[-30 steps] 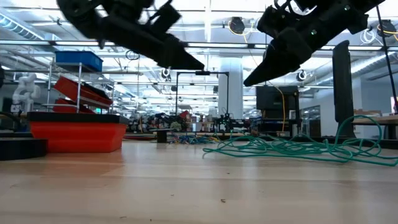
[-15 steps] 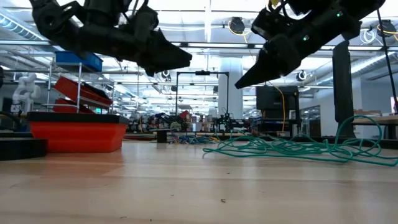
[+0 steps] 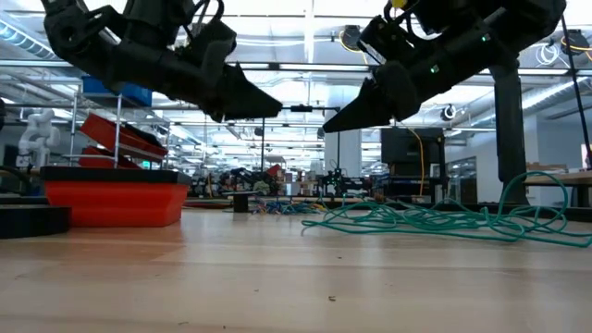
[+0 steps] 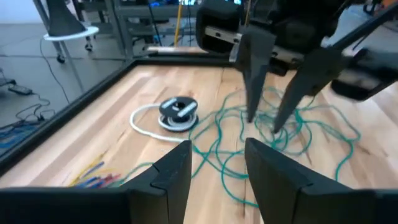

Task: Coil cords
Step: Coil the green wire onto the spool

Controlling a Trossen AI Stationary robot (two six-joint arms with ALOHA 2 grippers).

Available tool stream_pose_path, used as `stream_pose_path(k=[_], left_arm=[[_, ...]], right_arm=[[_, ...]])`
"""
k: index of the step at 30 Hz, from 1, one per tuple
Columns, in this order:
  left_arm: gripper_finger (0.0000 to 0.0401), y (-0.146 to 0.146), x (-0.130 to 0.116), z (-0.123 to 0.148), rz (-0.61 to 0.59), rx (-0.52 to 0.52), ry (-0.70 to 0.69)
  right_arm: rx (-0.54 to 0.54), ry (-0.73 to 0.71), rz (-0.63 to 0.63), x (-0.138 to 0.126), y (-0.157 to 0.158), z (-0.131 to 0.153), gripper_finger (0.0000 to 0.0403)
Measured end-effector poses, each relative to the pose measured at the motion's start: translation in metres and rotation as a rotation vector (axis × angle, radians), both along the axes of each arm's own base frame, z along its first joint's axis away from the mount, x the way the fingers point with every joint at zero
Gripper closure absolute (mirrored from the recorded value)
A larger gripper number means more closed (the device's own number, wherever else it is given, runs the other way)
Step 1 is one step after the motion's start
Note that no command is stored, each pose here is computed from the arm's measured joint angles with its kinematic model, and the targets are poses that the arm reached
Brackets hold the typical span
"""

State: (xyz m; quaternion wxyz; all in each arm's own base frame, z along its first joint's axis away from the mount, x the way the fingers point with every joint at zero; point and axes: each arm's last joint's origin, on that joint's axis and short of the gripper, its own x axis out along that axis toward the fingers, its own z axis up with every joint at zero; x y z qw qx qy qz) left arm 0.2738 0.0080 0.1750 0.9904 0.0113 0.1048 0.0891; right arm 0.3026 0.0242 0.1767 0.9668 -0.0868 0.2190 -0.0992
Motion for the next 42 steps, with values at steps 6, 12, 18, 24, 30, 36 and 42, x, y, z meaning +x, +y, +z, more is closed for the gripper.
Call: stream_pose_path(k=[6, 12, 18, 24, 30, 36, 42], left_arm=[[0.0244, 0.002, 0.003, -0.011, 0.026, 0.004, 0.045], [0.0244, 0.003, 0.005, -0.016, 0.029, 0.016, 0.050], [0.0244, 0.011, 0.008, -0.006, 0.087, 0.133, -0.036], [0.0244, 0.021, 0.012, 0.006, 0.120, 0.179, -0.102], [0.0244, 0.027, 0.014, 0.010, 0.140, 0.172, -0.120], [0.0244, 0.027, 0.014, 0.014, 0.140, 0.172, -0.157], [0.0244, 0.027, 0.014, 0.021, 0.146, 0.173, -0.239]], right_arm=[[0.139, -0.027, 0.035, 0.011, 0.007, -0.020, 0.0316], [0.086, -0.056, 0.088, 0.024, 0.017, -0.051, 0.0316], [0.039, -0.064, 0.104, 0.029, 0.017, -0.062, 0.0316], [0.004, -0.062, 0.114, 0.030, 0.016, -0.061, 0.0316], [0.045, -0.066, 0.098, 0.030, 0.017, -0.062, 0.0316], [0.125, -0.083, 0.071, 0.030, 0.018, -0.062, 0.0316], [0.225, -0.107, 0.048, 0.029, 0.024, -0.061, 0.0316]])
